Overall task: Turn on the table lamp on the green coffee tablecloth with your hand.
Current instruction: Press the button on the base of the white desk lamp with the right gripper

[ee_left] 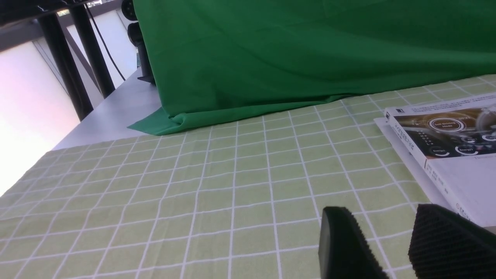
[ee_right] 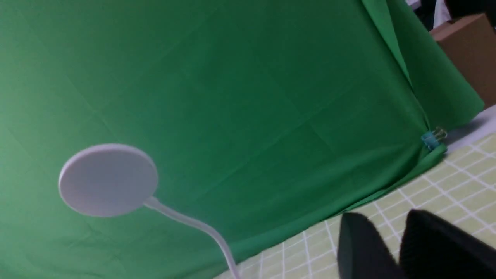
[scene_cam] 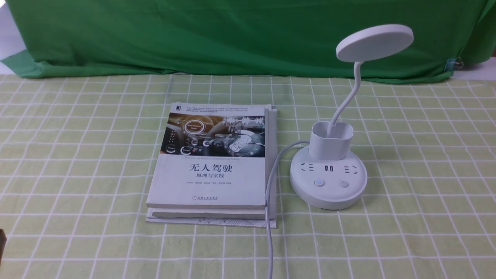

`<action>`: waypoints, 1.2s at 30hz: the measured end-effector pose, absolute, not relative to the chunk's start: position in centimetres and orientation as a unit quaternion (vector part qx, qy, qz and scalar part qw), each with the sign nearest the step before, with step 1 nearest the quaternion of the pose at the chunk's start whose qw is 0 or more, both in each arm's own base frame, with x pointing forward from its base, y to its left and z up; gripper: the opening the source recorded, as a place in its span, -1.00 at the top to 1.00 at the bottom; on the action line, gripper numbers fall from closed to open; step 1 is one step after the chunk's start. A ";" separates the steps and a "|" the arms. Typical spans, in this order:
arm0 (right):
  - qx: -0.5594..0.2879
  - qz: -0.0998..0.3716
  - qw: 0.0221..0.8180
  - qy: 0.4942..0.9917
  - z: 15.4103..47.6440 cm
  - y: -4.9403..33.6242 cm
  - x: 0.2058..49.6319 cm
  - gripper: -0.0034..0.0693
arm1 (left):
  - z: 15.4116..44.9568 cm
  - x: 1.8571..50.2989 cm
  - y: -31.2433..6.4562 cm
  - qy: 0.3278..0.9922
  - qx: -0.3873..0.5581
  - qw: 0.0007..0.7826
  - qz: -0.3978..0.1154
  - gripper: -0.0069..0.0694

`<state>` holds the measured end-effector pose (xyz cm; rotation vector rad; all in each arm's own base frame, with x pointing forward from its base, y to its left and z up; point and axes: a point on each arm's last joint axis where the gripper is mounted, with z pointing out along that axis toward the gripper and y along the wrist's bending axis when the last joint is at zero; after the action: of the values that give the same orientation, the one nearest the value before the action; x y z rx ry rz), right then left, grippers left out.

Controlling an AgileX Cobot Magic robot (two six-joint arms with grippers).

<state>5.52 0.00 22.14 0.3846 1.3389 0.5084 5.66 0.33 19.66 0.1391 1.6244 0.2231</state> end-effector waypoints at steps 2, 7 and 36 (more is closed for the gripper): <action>0.176 0.234 0.713 0.637 21.9 0.2 5.6 0.57 | 19.7 5.7 0.3 0.724 0.062 0.680 0.099 0.19; 0.111 0.190 0.630 0.745 25.4 1.2 6.5 0.82 | 19.7 5.7 0.3 0.724 0.062 0.680 0.099 0.19; -0.229 0.104 0.167 0.953 23.3 12.8 30.4 0.82 | 19.7 5.7 0.3 0.724 0.062 0.680 0.099 0.19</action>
<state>30.39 12.80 23.26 -0.6531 2.7136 0.2968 5.66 0.33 19.66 0.1390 1.6244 0.2230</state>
